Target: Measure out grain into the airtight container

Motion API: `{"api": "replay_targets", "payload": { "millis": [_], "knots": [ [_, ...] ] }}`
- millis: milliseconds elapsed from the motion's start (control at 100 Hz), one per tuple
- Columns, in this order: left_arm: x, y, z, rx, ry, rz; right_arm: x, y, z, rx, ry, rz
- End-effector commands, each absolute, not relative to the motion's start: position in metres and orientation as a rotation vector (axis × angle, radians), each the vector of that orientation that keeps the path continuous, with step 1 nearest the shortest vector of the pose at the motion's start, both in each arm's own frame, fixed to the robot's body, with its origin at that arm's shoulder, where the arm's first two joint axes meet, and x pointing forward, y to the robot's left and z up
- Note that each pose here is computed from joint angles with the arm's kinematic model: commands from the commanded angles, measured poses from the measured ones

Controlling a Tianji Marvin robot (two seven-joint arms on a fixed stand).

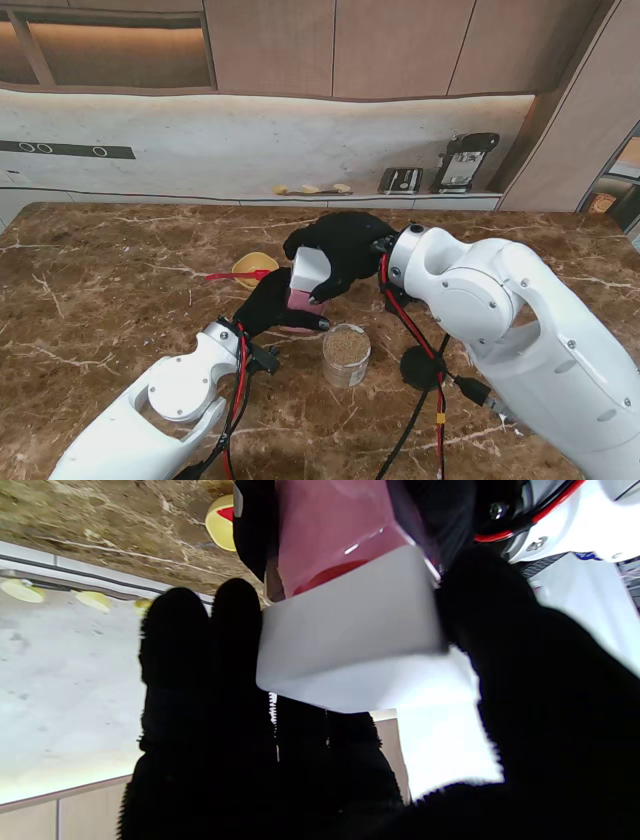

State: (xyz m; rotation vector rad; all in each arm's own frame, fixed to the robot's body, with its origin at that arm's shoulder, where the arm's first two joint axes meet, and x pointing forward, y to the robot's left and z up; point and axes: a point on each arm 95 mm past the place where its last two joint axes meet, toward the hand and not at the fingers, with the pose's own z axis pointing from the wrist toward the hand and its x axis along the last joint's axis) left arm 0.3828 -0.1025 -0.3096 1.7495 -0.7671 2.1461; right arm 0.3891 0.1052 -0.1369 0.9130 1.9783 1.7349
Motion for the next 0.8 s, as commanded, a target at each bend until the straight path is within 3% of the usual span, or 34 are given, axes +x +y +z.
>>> {"api": "replay_targets", "payload": {
  "millis": [0, 590, 790],
  "knots": [
    [0.382, -0.104, -0.309, 1.751, -0.768, 2.144, 0.391, 0.104, -0.141, 0.949, 1.986, 1.75],
    [0.382, -0.1, -0.306, 1.75, -0.768, 2.16, 0.4, 0.071, -0.128, 0.965, 1.732, 1.945],
    [0.379, -0.094, -0.304, 1.739, -0.762, 2.189, 0.411, 0.046, -0.143, 1.01, 1.655, 1.811]
  ]
}}
